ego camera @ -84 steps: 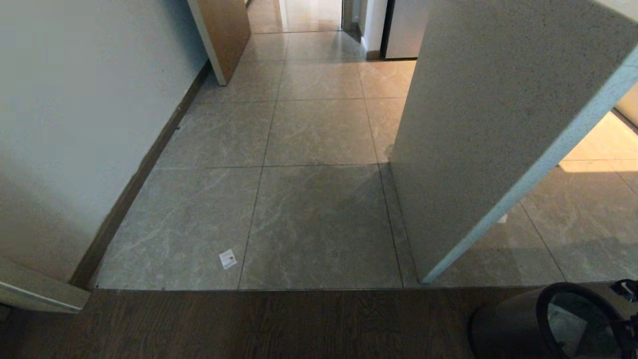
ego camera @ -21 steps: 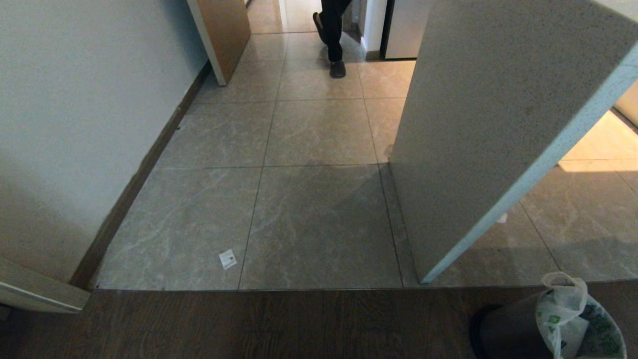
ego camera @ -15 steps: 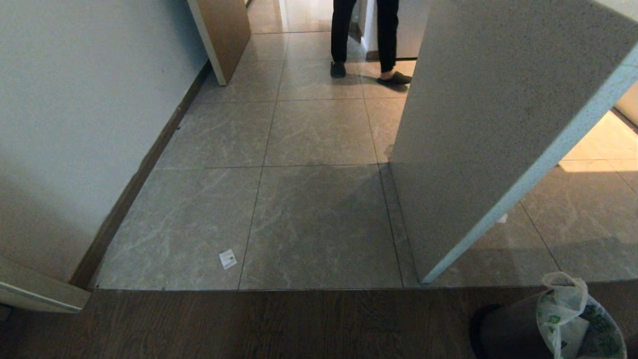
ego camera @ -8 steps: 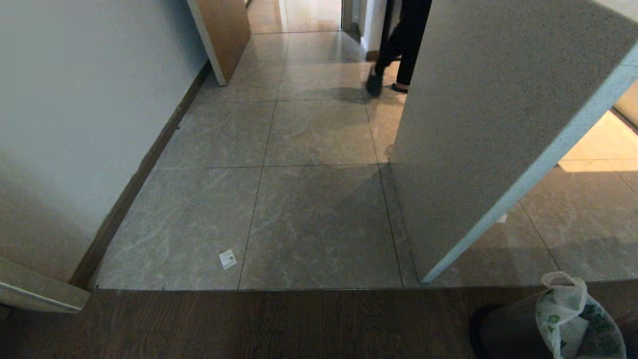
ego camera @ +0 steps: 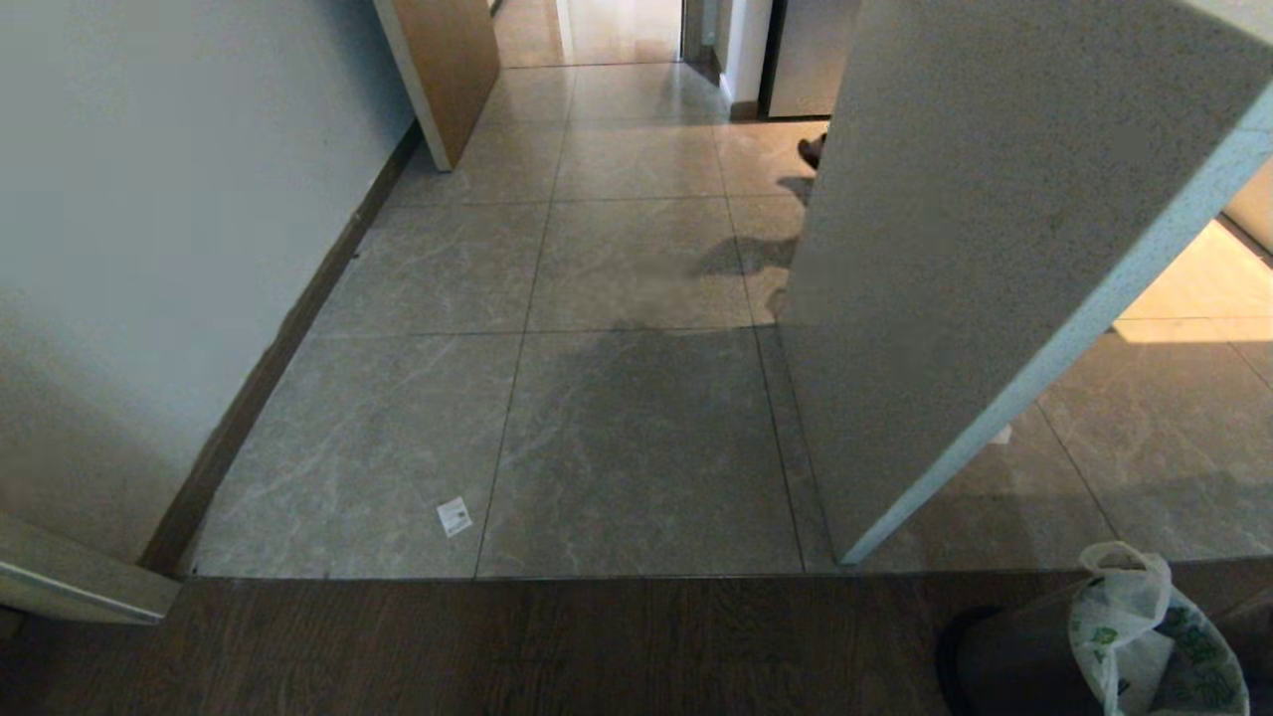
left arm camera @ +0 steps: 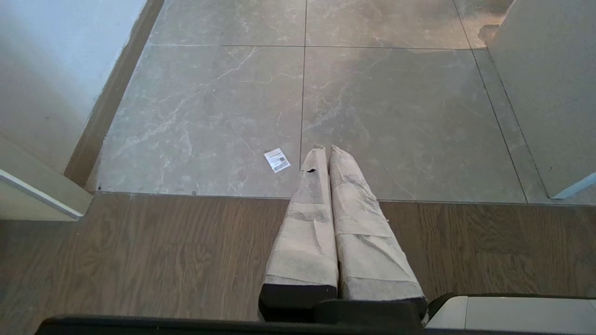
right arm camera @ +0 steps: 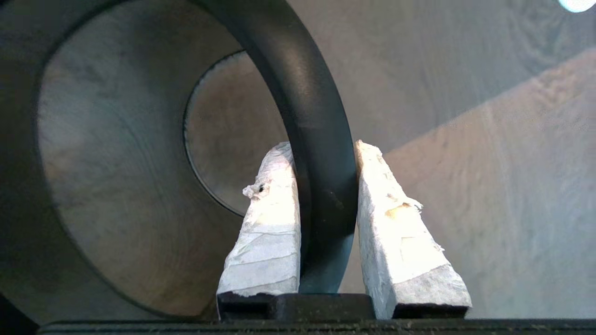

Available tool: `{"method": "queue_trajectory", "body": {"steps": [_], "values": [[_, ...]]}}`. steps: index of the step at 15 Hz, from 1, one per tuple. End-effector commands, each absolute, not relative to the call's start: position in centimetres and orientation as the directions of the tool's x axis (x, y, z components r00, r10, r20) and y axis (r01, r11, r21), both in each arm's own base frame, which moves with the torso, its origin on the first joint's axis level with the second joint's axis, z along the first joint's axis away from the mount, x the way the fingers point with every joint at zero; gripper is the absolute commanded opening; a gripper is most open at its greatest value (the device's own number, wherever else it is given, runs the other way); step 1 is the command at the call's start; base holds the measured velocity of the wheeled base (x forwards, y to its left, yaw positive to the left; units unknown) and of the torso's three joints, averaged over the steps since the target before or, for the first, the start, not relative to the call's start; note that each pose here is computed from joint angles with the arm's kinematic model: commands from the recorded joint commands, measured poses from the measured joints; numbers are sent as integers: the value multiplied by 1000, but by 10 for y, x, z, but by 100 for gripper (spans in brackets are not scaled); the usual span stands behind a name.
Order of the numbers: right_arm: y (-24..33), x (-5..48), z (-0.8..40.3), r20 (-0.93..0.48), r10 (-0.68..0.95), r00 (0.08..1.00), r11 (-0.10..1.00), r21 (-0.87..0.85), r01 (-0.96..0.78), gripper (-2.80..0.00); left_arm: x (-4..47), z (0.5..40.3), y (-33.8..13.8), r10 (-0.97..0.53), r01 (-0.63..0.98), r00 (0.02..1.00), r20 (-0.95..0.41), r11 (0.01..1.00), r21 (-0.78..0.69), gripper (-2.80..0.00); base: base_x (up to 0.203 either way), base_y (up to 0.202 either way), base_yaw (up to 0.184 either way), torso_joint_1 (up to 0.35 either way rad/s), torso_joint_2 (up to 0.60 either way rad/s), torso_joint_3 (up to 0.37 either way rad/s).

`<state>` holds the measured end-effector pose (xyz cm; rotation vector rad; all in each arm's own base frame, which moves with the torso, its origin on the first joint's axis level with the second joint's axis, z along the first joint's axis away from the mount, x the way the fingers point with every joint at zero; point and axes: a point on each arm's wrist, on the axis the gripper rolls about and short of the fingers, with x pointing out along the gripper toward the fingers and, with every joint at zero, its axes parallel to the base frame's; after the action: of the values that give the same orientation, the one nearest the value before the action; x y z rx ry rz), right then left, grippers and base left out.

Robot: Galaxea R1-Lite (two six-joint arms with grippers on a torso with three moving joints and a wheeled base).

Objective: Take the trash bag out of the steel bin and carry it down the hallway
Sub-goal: Pick up the trash bag

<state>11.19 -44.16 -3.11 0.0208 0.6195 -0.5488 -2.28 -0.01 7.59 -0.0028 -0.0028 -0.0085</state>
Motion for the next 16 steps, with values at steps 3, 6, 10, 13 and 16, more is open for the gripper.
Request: {"method": "queue_trajectory", "body": {"steps": [3, 6, 10, 13, 16], "values": [[-452, 136, -46, -567, -501, 654, 852, -190, 487, -280, -23, 76, 0, -9, 9, 1000, 3, 1000, -3, -280, 0, 0, 0, 0, 0, 0], [-455, 149, -52, -564, -494, 662, 859, -202, 470, -280, -23, 76, 0, -9, 9, 1000, 3, 1000, -3, -280, 0, 0, 0, 0, 0, 0], [-448, 162, -56, -616, -425, 663, 887, -136, 442, -280, -23, 76, 0, -9, 9, 1000, 4, 1000, -3, -280, 0, 0, 0, 0, 0, 0], [-442, 172, -57, -642, -379, 666, 904, -102, 416, -280, -23, 76, 0, -9, 9, 1000, 3, 1000, -3, -280, 0, 0, 0, 0, 0, 0], [-446, 173, -56, -636, -387, 668, 899, -100, 426, -280, -23, 76, 0, -9, 9, 1000, 5, 1000, -3, -280, 0, 0, 0, 0, 0, 0]]}}
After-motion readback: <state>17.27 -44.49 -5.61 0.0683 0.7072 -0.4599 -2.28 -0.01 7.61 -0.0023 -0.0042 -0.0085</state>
